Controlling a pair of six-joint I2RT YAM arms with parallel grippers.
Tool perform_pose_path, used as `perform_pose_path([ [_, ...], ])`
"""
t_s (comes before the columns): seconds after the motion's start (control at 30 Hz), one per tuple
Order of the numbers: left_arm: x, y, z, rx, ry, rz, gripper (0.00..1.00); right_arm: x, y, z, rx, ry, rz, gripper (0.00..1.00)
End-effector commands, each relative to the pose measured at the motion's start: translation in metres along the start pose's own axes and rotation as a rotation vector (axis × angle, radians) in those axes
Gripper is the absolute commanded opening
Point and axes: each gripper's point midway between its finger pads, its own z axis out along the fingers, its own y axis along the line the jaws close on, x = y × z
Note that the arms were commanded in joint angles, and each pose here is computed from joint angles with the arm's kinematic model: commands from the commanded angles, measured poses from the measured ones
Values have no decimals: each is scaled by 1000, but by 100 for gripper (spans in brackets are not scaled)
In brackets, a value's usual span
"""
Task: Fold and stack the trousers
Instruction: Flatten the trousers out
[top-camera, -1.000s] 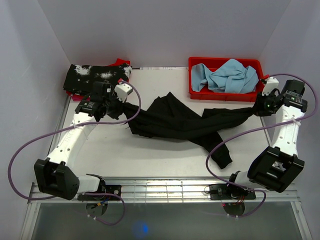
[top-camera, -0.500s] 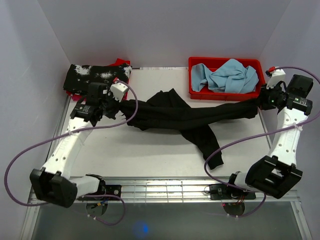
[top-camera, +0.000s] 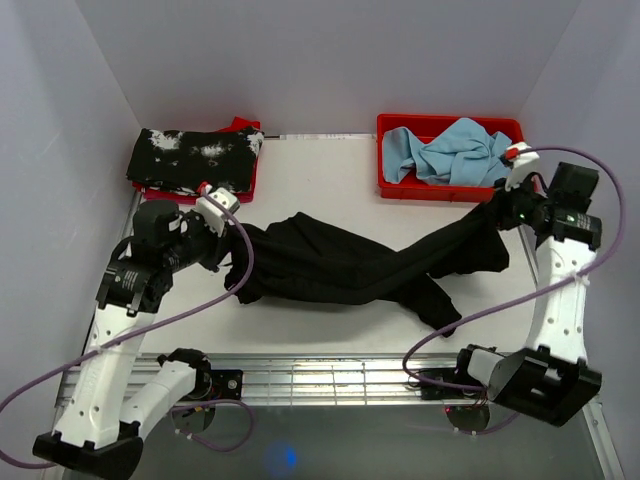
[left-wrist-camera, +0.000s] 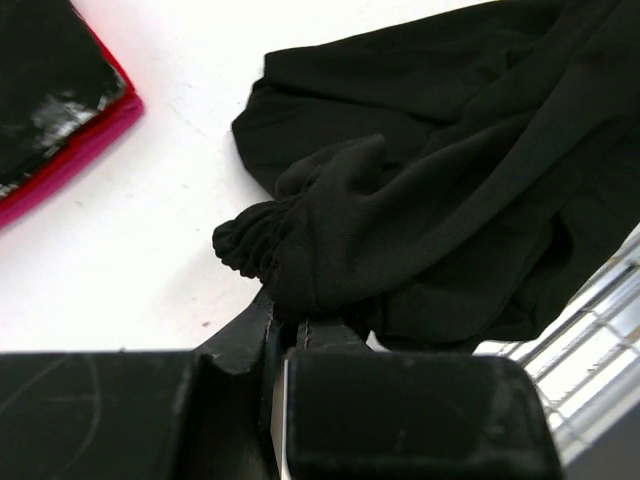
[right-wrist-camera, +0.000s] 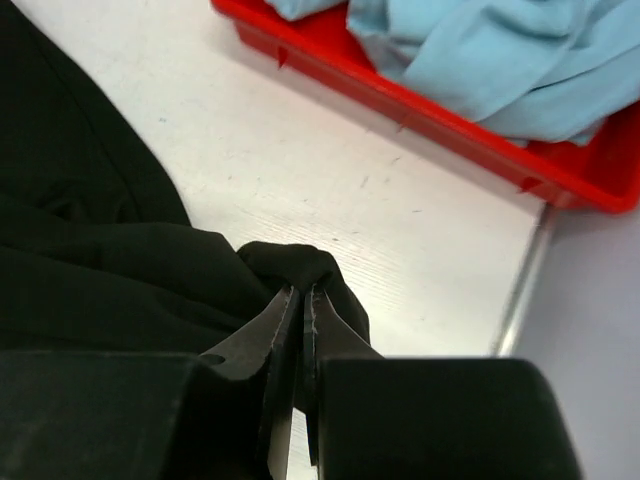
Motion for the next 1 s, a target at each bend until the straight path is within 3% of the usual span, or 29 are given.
perform_pose_path([
  [0.0, -22, -3, 7, 40, -30, -108, 0, 16, 5, 57, -61, 65, 35, 8],
  [0.2, -47, 33, 31, -89, -39, -202, 0, 14, 1, 135, -57, 107, 68, 8],
  [0.33, -51, 51, 67, -98, 33, -271, 0, 12, -16, 176, -45, 177, 82, 10],
  [0.37, -40, 55, 87, -88, 92, -298, 0, 14, -16, 181, -61, 215, 79, 20],
  [0.4, -36, 57, 97, -86, 120, -315, 0, 44, -8, 185, -114, 354, 105, 46],
  [0.47, -24, 66, 124, -82, 196, -361, 0, 29, -13, 181, -124, 379, 85, 65],
  [0.5, -19, 68, 130, -80, 225, -392, 0, 32, -14, 174, -124, 407, 67, 80],
  [0.57, -19, 74, 142, -68, 233, -438, 0, 39, -9, 146, -149, 446, -32, 94],
  [0.7, -13, 88, 170, -72, 268, -482, 0, 66, 12, 92, -236, 484, -138, 91],
  [0.87, -16, 99, 184, -82, 284, -493, 0, 100, 73, 19, -471, 579, -177, 100],
  [0.9, -14, 98, 185, -77, 295, -499, 0, 107, 81, 16, -494, 598, -170, 94],
  [0.97, -9, 97, 190, -66, 309, -516, 0, 122, 94, 11, -529, 622, -175, 93],
])
